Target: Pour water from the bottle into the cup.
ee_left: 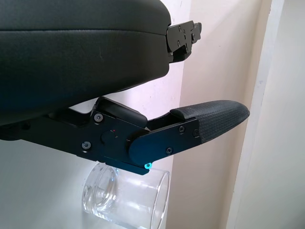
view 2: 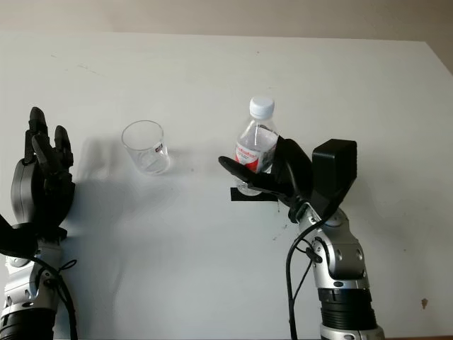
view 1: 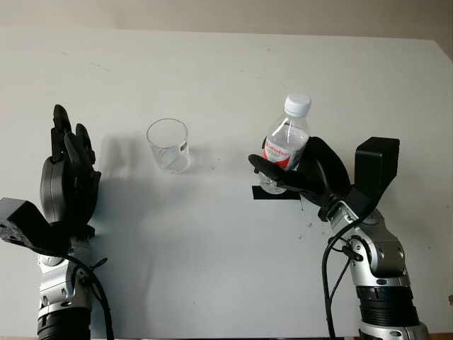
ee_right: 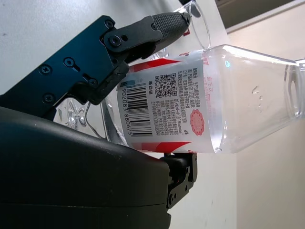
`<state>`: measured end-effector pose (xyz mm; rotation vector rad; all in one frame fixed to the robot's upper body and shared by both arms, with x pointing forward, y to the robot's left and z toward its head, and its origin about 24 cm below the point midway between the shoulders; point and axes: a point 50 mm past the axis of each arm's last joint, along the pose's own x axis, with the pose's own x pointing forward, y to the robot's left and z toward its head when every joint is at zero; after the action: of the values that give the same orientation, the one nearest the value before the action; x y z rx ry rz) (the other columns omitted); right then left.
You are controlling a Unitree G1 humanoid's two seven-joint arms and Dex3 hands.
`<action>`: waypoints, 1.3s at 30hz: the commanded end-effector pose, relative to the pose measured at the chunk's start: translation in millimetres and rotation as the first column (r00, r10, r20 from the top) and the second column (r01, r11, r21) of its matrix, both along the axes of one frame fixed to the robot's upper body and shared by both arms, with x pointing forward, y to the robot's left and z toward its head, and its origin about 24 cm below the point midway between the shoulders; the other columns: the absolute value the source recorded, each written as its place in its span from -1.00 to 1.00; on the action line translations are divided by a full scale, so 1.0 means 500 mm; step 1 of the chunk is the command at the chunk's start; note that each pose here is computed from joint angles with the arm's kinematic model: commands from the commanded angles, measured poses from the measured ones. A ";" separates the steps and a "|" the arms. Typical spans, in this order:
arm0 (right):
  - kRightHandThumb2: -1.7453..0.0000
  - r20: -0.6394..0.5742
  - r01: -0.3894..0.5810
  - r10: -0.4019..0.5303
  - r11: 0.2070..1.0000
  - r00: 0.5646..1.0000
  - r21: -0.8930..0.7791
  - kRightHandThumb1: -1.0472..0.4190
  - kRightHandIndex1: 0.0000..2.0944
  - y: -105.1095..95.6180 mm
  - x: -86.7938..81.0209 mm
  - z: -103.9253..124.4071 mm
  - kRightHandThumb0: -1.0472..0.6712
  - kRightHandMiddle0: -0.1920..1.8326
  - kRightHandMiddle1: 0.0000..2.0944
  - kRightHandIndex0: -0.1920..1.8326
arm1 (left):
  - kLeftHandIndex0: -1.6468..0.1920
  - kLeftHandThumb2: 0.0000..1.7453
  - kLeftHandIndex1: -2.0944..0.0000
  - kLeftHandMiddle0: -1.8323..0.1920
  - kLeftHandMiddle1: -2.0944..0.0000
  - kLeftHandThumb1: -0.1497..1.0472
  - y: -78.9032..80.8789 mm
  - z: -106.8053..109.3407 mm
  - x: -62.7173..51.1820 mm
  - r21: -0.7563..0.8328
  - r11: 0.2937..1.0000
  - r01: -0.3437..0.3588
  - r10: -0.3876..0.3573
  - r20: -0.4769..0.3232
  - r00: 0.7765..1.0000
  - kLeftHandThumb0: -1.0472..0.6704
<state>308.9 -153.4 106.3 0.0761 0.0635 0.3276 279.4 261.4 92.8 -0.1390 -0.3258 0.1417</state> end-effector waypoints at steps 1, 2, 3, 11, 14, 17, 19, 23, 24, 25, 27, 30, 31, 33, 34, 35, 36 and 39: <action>0.55 -0.006 0.022 -0.022 1.000 1.000 -0.002 -1.00 1.00 -0.004 -0.002 -0.004 -0.06 0.09 1.00 0.72 | 0.99 -0.17 0.98 0.97 0.94 1.00 0.009 -0.002 -0.009 0.010 1.000 -0.010 0.010 -0.008 1.000 -0.70; 0.56 -0.005 0.032 -0.032 0.999 0.999 -0.010 -1.00 1.00 -0.006 -0.001 -0.005 -0.06 -0.09 1.00 0.66 | 0.99 -0.17 0.97 0.97 0.94 1.00 0.009 -0.002 -0.009 0.011 1.000 -0.011 0.012 -0.008 1.000 -0.69; 0.56 -0.005 0.043 -0.043 0.999 0.999 -0.018 -1.00 1.00 -0.008 0.000 -0.006 -0.06 -0.19 1.00 0.62 | 0.99 -0.17 0.97 0.97 0.94 1.00 0.009 -0.002 -0.010 0.014 1.000 -0.013 0.013 -0.009 1.000 -0.69; 0.58 -0.005 -0.030 0.030 0.998 1.000 -0.048 -1.00 1.00 -0.020 0.006 -0.020 -0.07 -0.98 1.00 0.01 | 1.00 -0.16 0.96 0.96 0.95 1.00 0.008 0.001 -0.010 0.017 1.000 -0.019 0.019 -0.010 1.000 -0.68; 0.63 -0.014 -0.072 0.071 0.995 0.997 -0.065 -1.00 1.00 -0.018 0.006 -0.023 -0.08 -0.99 1.00 -0.58 | 1.00 -0.16 0.98 0.97 0.95 1.00 0.008 0.003 -0.010 0.020 1.000 -0.018 0.018 -0.009 1.000 -0.68; 0.73 -0.019 -0.122 0.121 0.989 0.993 -0.083 -1.00 1.00 -0.016 0.004 -0.025 -0.13 -1.00 1.00 -0.83 | 1.00 -0.16 0.98 0.98 0.95 1.00 0.009 0.003 -0.010 0.023 1.000 -0.019 0.019 -0.009 1.000 -0.68; 0.80 -0.014 -0.134 0.133 0.986 0.991 -0.100 -1.00 1.00 -0.016 0.002 -0.029 -0.18 -1.00 1.00 -0.94 | 1.00 -0.15 0.98 0.98 0.95 1.00 0.010 0.003 -0.010 0.024 1.000 -0.019 0.019 -0.007 1.000 -0.67; 0.89 -0.005 -0.116 0.116 0.989 0.993 -0.095 -0.98 1.00 -0.015 -0.006 -0.045 -0.30 -1.00 1.00 -0.97 | 1.00 -0.16 0.99 0.98 0.95 1.00 0.012 0.003 -0.009 0.020 1.000 -0.019 0.019 -0.007 1.000 -0.66; 0.91 -0.005 -0.114 0.114 0.990 0.994 -0.089 -0.98 1.00 -0.015 -0.008 -0.049 -0.31 -1.00 1.00 -0.97 | 1.00 -0.16 0.99 0.98 0.95 1.00 0.013 0.003 -0.009 0.019 1.000 -0.019 0.020 -0.008 1.000 -0.66; 0.92 -0.006 -0.112 0.112 0.990 0.994 -0.083 -0.97 1.00 -0.014 -0.010 -0.054 -0.34 -1.00 1.00 -0.98 | 1.00 -0.17 0.98 0.98 0.95 1.00 0.013 0.003 -0.009 0.017 1.000 -0.018 0.018 -0.008 1.000 -0.66; 0.93 -0.007 -0.110 0.110 0.990 0.994 -0.084 -0.96 1.00 -0.010 -0.015 -0.062 -0.38 -1.00 0.99 -0.99 | 1.00 -0.17 0.99 0.98 0.95 1.00 0.014 0.003 -0.009 0.030 0.999 -0.017 0.017 -0.008 1.000 -0.66; 0.94 0.003 -0.111 0.112 0.987 0.994 -0.116 -0.97 0.75 -0.006 -0.023 -0.072 -0.42 -1.00 0.78 -1.00 | 1.00 -0.15 1.00 0.99 0.95 1.00 0.016 0.006 -0.010 0.048 0.999 -0.021 0.021 -0.013 1.000 -0.67; 0.94 0.011 -0.111 0.113 0.985 0.994 -0.133 -0.97 0.63 -0.006 -0.025 -0.075 -0.44 -1.00 0.66 -1.00 | 1.00 -0.14 1.00 1.00 0.96 1.00 0.016 0.007 -0.010 0.049 0.999 -0.021 0.022 -0.013 1.000 -0.67; 0.94 0.022 -0.111 0.116 0.983 0.993 -0.146 -0.97 0.52 -0.006 -0.028 -0.079 -0.46 -1.00 0.54 -1.00 | 1.00 -0.13 1.00 1.00 0.96 1.00 0.016 0.009 -0.010 0.051 0.998 -0.021 0.022 -0.013 1.000 -0.67; 0.94 0.029 -0.112 0.118 0.982 0.993 -0.154 -0.96 0.46 -0.006 -0.029 -0.080 -0.47 -1.00 0.48 -1.00 | 1.00 -0.12 1.00 1.00 0.96 1.00 0.016 0.009 -0.010 0.051 0.998 -0.023 0.023 -0.013 1.000 -0.66; 0.94 0.033 -0.112 0.119 0.981 0.992 -0.158 -0.96 0.43 -0.007 -0.030 -0.081 -0.47 -1.00 0.44 -1.00 | 1.00 -0.12 1.00 1.00 0.96 1.00 0.016 0.010 -0.010 0.051 0.998 -0.023 0.024 -0.014 1.000 -0.66; 0.94 0.037 -0.112 0.119 0.980 0.992 -0.162 -0.96 0.41 -0.007 -0.031 -0.082 -0.46 -1.00 0.41 -1.00 | 1.00 -0.11 1.00 1.00 0.96 1.00 0.016 0.010 -0.010 0.051 0.998 -0.023 0.024 -0.014 1.000 -0.66; 0.94 0.044 -0.100 0.109 0.980 0.993 -0.169 -0.97 0.35 -0.010 -0.034 -0.084 -0.46 -1.00 0.36 -1.00 | 1.00 -0.11 1.00 1.00 0.97 1.00 0.015 0.011 -0.010 0.050 0.998 -0.025 0.025 -0.012 1.000 -0.66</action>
<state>297.9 -153.5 79.3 -0.0998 -0.0169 0.4438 277.0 267.6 97.3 -0.0963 -0.3152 0.1562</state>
